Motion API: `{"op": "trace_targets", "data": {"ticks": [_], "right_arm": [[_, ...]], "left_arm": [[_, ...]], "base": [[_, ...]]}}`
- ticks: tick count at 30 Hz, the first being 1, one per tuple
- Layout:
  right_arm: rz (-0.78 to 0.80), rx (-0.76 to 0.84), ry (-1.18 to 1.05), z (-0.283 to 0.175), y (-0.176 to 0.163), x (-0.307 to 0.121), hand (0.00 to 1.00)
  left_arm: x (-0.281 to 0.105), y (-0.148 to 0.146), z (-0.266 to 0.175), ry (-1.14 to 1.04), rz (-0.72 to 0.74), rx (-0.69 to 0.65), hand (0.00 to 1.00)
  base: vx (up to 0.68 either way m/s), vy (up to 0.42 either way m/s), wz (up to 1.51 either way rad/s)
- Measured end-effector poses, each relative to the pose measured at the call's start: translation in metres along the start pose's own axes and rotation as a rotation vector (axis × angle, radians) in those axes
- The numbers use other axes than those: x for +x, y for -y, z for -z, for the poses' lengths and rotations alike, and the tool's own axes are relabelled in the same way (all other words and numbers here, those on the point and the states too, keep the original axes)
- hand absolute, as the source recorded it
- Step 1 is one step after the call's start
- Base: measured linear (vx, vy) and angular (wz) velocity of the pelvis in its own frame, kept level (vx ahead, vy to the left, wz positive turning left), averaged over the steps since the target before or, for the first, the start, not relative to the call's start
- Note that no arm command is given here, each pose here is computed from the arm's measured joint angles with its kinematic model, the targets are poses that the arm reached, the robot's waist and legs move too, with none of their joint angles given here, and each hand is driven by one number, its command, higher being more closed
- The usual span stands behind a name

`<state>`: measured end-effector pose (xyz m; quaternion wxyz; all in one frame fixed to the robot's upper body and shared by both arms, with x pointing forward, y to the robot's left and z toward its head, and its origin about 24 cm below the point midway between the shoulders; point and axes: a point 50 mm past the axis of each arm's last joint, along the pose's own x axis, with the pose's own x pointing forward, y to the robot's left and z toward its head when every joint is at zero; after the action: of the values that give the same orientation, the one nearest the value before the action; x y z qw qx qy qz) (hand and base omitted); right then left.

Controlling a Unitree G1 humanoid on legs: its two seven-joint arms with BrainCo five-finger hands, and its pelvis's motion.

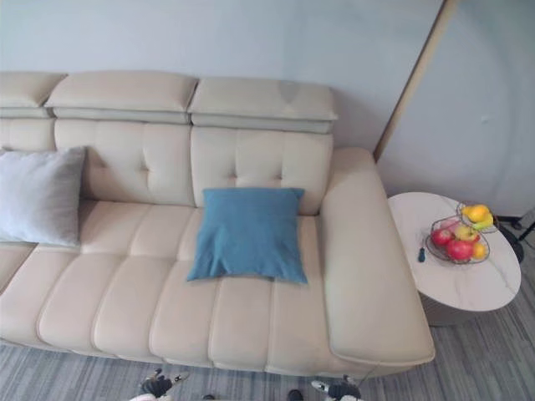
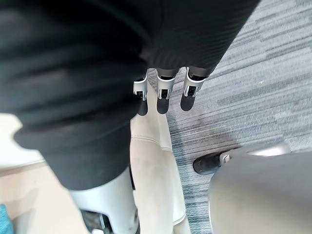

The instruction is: Pick up cushions and gather them together orderly.

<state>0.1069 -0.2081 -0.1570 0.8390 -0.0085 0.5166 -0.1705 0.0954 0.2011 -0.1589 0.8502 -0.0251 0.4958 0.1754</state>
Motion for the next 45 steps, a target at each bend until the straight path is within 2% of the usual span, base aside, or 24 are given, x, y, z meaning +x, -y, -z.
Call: {"op": "trace_targets", "data": {"ticks": [5, 9, 14, 18, 23, 29, 35, 45], "right_arm": [[-0.021, -0.074, 0.06, -0.014, -0.01, 0.0, 0.0], [-0.029, -0.07, 0.096, -0.023, -0.015, -0.001, 0.0], [-0.058, -0.097, 0.076, -0.014, -0.025, -0.004, 0.0], [-0.021, -0.148, 0.097, -0.026, -0.012, 0.002, 0.0], [0.013, -0.161, 0.067, -0.021, -0.005, 0.003, 0.0], [-0.017, -0.131, 0.084, -0.017, -0.02, -0.002, 0.0], [-0.03, -0.127, 0.086, -0.014, -0.026, -0.005, 0.0], [-0.037, -0.104, 0.099, -0.022, -0.028, -0.004, 0.0]], "left_arm": [[0.006, 0.01, -0.025, 0.056, 0.019, 0.024, 0.0], [0.006, 0.02, -0.043, 0.115, 0.041, 0.008, 0.0], [0.005, -0.001, -0.028, 0.078, -0.011, 0.022, 0.0], [0.002, 0.017, -0.016, 0.039, 0.037, 0.03, 0.0], [0.002, 0.014, -0.018, 0.049, 0.02, 0.035, 0.0], [0.002, 0.009, -0.017, 0.044, -0.018, -0.055, 0.0], [0.002, 0.003, -0.015, 0.044, -0.032, -0.047, 0.0], [0.001, 0.013, -0.011, 0.014, -0.005, -0.053, 0.0]], "base": [[-0.11, -0.012, -0.68], [-0.14, -0.014, -0.16], [-0.06, -0.16, -0.05], [-0.14, -0.159, -0.08], [-0.2, -0.024, 0.04], [-0.09, 0.173, -0.84], [0.03, 0.133, -0.48], [0.15, -0.013, -1.02]]}}
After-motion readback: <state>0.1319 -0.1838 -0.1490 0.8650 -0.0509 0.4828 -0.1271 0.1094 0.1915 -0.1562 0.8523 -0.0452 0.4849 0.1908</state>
